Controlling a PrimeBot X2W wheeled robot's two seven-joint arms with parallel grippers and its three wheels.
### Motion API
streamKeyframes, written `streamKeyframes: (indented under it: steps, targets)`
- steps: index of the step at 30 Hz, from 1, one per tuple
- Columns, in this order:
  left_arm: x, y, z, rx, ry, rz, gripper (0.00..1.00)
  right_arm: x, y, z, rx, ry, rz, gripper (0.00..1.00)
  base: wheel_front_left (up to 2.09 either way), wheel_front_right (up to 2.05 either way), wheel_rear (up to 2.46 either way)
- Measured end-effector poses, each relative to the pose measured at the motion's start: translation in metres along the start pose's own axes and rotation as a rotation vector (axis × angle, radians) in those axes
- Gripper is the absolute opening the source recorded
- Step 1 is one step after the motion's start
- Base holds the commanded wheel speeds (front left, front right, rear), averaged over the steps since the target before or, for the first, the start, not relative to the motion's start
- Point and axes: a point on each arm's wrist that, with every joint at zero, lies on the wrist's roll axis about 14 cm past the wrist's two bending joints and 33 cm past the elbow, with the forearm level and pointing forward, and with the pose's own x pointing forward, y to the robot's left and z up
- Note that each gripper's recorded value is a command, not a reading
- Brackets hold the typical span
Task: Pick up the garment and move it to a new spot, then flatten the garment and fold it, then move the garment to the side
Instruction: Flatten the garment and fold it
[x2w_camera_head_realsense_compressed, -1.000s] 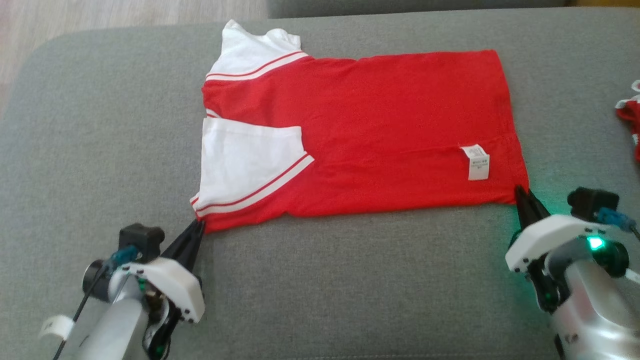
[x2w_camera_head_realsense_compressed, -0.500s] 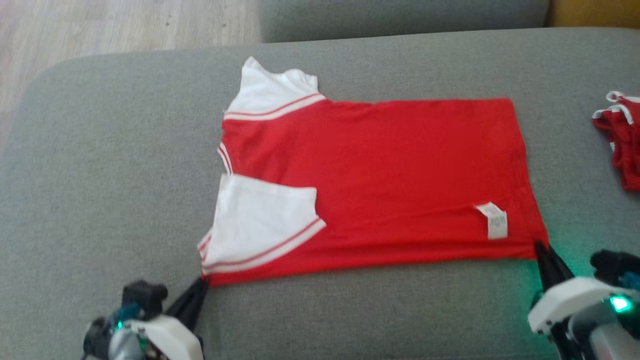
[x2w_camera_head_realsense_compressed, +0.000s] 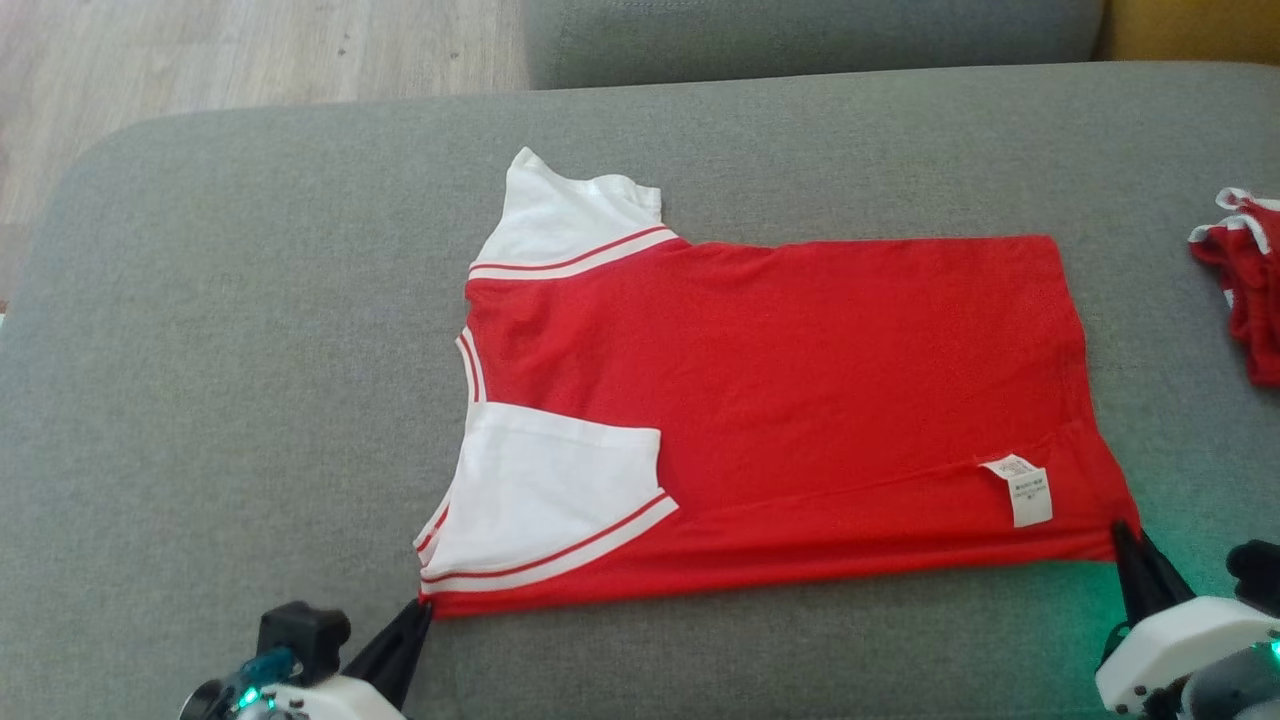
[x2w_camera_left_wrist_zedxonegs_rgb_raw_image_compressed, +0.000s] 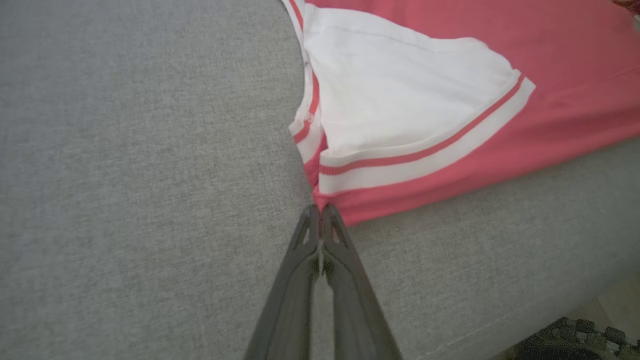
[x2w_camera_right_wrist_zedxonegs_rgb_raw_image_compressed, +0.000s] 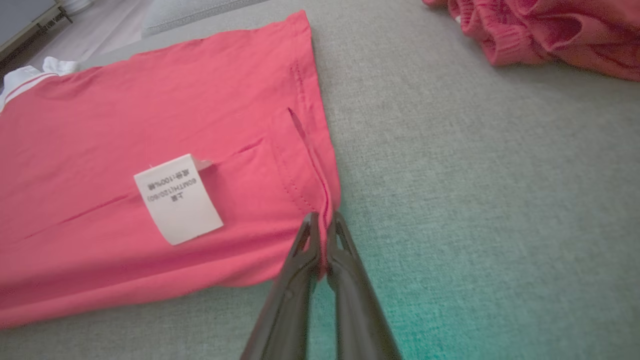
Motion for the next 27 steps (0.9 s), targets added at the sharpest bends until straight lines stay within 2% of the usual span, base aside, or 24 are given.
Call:
streamKeyframes:
  steps: [1,2,4,8,11,14,20,23,27]
  targets:
    - [0.000,0.000,-0.001,0.000,0.004,0.004,0.00,0.000,0.001,0.002,0.002,-0.003,0.001,0.70,0.00,0.00,0.00]
    - [0.000,0.000,-0.002,0.001,0.012,0.006,0.19,0.000,0.002,0.003,0.002,-0.006,0.001,1.00,0.00,0.00,0.00]
    - [0.001,-0.001,-0.004,0.001,0.030,0.003,1.00,-0.001,0.003,0.003,0.007,-0.008,-0.003,1.00,0.00,0.00,0.00]
    - [0.001,-0.005,-0.008,-0.011,0.069,-0.011,1.00,-0.007,-0.004,0.008,0.003,-0.025,-0.024,1.00,0.00,0.00,0.00]
    - [0.008,-0.016,0.015,-0.008,0.015,-0.052,1.00,-0.010,-0.004,0.022,-0.008,-0.067,-0.026,1.00,0.00,0.00,0.00]
    - [0.024,-0.026,0.069,0.038,-0.112,-0.102,1.00,-0.010,0.001,0.032,-0.011,-0.101,-0.022,1.00,0.00,0.00,0.00]
    - [0.071,-0.021,0.203,0.261,-0.323,-0.166,1.00,0.001,0.019,0.036,-0.027,-0.112,0.020,1.00,0.00,0.00,0.00]
    - [0.106,-0.015,0.237,0.328,-0.285,-0.173,1.00,0.013,0.026,0.046,-0.029,-0.138,0.037,1.00,0.00,0.00,0.00]
    - [0.157,0.000,0.242,0.372,-0.135,-0.144,1.00,0.027,0.031,0.059,-0.037,-0.169,0.051,1.00,0.00,0.00,0.00]
